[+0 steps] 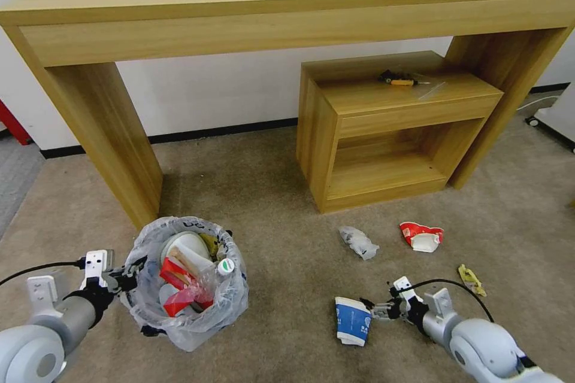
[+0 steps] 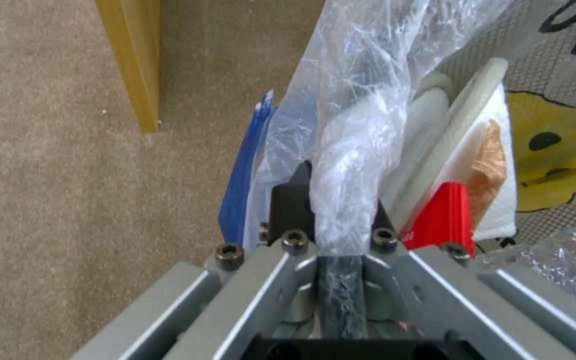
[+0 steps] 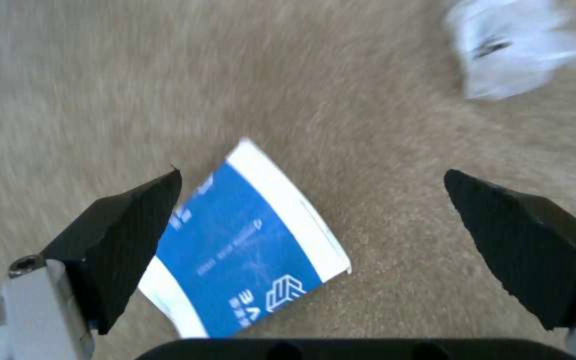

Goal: Pick up the trash bin and place the garbage on the floor into it.

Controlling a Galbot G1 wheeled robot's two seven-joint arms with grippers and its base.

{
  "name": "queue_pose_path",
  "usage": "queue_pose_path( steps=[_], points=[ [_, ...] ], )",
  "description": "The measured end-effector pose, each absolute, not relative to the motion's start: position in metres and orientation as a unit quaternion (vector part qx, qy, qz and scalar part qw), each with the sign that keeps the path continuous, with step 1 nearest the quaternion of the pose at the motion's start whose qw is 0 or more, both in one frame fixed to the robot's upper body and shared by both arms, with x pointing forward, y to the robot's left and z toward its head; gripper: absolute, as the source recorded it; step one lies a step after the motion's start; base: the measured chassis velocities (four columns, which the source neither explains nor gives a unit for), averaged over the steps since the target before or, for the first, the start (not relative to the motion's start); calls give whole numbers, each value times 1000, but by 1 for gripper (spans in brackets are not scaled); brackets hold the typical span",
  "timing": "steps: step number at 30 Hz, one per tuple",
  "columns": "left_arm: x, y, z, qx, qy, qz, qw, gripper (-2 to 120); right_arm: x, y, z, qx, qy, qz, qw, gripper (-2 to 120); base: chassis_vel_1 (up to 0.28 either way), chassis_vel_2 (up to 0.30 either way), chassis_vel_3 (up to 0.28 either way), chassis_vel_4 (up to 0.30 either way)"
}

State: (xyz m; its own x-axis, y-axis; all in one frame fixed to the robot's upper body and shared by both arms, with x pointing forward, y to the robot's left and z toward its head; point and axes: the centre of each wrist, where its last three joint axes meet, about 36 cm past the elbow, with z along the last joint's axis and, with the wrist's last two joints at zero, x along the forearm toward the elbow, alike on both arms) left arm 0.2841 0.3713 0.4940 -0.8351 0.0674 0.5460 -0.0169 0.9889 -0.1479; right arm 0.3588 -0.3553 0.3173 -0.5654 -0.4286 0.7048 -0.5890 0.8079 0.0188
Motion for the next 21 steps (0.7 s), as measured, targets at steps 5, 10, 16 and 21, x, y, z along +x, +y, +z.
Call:
queue_pose_path(
  steps=[5,10,16,21],
  points=[
    [287,370,491,-16,-954,75,288,0,386,-355,298,319,-860,125,377,100,0,0,0,0],
    [287,371,489,-14,-954,77,289,0,417,-336,281,363,-836,138,388,100,0,0,0,0],
    [288,372,490,-12,-955,78,286,0,440,-322,266,410,-790,137,434,100,0,0,0,0],
    [289,371,490,-13,-956,80,283,0,450,-320,262,405,-780,156,451,100,0,0,0,0]
  ],
)
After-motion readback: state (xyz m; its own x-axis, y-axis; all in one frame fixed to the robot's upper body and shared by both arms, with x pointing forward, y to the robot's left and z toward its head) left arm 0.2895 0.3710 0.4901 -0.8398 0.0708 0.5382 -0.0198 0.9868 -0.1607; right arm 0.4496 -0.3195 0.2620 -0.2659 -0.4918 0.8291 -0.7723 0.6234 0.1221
